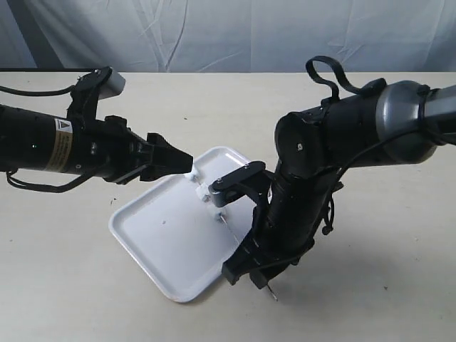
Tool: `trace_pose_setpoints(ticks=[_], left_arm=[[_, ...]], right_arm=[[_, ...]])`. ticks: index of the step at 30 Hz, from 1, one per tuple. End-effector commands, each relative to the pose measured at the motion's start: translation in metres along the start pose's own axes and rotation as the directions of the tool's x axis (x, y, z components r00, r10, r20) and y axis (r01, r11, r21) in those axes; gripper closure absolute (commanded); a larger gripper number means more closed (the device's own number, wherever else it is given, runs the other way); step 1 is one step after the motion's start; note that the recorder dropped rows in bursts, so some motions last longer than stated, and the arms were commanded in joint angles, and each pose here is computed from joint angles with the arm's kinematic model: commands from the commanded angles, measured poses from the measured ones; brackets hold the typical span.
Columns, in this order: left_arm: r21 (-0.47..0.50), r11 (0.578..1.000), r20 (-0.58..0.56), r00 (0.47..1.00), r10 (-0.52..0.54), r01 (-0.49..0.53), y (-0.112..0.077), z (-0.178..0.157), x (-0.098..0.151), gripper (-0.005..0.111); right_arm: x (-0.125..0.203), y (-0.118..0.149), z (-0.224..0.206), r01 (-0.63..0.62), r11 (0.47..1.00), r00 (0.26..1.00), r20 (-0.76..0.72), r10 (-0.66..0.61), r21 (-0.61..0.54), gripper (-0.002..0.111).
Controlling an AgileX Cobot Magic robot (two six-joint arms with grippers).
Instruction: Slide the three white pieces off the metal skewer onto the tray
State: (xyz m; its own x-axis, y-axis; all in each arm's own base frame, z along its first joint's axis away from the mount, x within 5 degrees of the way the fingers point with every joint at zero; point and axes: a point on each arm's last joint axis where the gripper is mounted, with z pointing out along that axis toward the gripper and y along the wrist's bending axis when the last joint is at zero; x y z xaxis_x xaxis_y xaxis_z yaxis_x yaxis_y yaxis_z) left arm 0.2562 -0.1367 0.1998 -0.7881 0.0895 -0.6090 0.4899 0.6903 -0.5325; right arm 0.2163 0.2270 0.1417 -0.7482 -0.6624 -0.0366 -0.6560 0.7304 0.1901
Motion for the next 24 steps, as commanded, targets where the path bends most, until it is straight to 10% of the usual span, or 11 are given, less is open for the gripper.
trace_pose_setpoints(ticks=[1, 24], left_arm=[[-0.01, 1.0, -0.012, 1.0, -0.011, 0.011, 0.002, 0.004, -0.001, 0.048], [0.038, 0.996, -0.054, 0.996, -0.075, 0.077, 0.004, 0.013, 0.005, 0.048]], right_arm=[[-0.003, 0.001, 0.002, -0.008, 1.0, 1.0, 0.02, 0.008, -0.004, 0.066], [-0.009, 0.018, 0.008, 0.0, 0.997, 0.995, 0.102, -0.008, 0.078, 0.066]])
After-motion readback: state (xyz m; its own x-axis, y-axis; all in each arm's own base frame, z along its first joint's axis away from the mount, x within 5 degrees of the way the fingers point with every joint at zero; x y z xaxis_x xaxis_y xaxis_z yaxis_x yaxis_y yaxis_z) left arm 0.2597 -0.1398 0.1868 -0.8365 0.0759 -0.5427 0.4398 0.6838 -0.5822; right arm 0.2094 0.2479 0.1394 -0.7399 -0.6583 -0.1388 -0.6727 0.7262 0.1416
